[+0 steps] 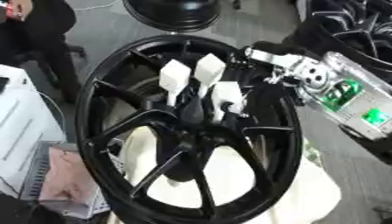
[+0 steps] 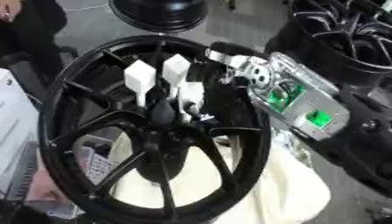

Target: Pull the pin out of the wheel hub.

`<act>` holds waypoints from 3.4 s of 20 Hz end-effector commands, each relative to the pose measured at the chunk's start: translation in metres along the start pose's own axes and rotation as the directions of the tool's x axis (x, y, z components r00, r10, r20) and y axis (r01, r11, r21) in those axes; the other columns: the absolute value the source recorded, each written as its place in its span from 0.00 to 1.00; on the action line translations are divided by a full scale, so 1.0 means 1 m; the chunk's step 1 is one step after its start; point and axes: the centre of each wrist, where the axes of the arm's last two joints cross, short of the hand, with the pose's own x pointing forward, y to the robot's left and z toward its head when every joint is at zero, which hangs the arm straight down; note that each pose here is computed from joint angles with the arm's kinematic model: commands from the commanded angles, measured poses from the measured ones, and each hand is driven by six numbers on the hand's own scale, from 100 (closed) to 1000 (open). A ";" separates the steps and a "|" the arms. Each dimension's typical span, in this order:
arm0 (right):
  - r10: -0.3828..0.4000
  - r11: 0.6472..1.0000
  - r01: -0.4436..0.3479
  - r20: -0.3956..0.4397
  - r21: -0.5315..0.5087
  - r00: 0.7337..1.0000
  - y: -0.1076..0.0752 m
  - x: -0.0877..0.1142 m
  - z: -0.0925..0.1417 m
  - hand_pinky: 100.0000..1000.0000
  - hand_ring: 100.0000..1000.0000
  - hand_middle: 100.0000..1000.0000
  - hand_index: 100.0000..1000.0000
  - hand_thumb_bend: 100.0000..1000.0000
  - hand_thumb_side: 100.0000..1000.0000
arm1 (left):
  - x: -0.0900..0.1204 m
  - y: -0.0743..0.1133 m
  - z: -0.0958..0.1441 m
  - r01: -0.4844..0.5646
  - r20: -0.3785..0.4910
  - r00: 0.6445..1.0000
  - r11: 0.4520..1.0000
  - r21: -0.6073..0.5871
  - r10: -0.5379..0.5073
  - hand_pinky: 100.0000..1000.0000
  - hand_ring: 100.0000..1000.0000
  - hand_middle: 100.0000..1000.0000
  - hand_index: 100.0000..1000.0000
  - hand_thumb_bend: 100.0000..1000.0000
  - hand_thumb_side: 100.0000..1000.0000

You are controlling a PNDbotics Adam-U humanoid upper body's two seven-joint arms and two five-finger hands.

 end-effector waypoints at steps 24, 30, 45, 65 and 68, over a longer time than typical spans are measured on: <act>-0.059 0.997 0.062 -0.059 0.035 0.996 -0.002 -0.003 -0.001 0.81 0.59 0.49 0.57 0.19 0.00 | 0.004 0.002 -0.004 0.006 0.023 1.000 1.000 -0.008 -0.005 0.80 0.76 0.62 0.82 0.00 0.56; -0.061 0.998 0.062 -0.066 0.025 0.996 -0.002 -0.005 -0.002 0.82 0.58 0.48 0.56 0.24 0.00 | 0.004 0.001 -0.003 0.004 0.020 1.000 1.000 -0.006 -0.004 0.80 0.76 0.62 0.82 0.00 0.57; 0.066 0.984 -0.081 -0.097 -0.161 0.993 -0.021 -0.002 0.016 0.99 0.45 0.29 0.35 0.14 0.00 | 0.004 0.002 -0.001 0.007 0.019 1.000 1.000 -0.003 -0.007 0.80 0.76 0.62 0.83 0.00 0.56; 0.005 0.760 -0.225 -0.341 -0.610 0.940 -0.112 -0.048 0.076 0.05 0.41 0.29 0.40 0.04 0.00 | 0.003 0.008 0.007 0.023 -0.025 0.999 0.996 0.084 -0.021 0.80 0.75 0.62 0.82 0.00 0.56; -0.064 0.681 -0.293 -0.453 -0.672 0.889 -0.135 -0.078 0.085 0.04 0.40 0.30 0.41 0.04 0.00 | 0.002 0.009 0.011 0.038 -0.043 0.999 0.993 0.109 -0.033 0.80 0.75 0.62 0.82 0.00 0.56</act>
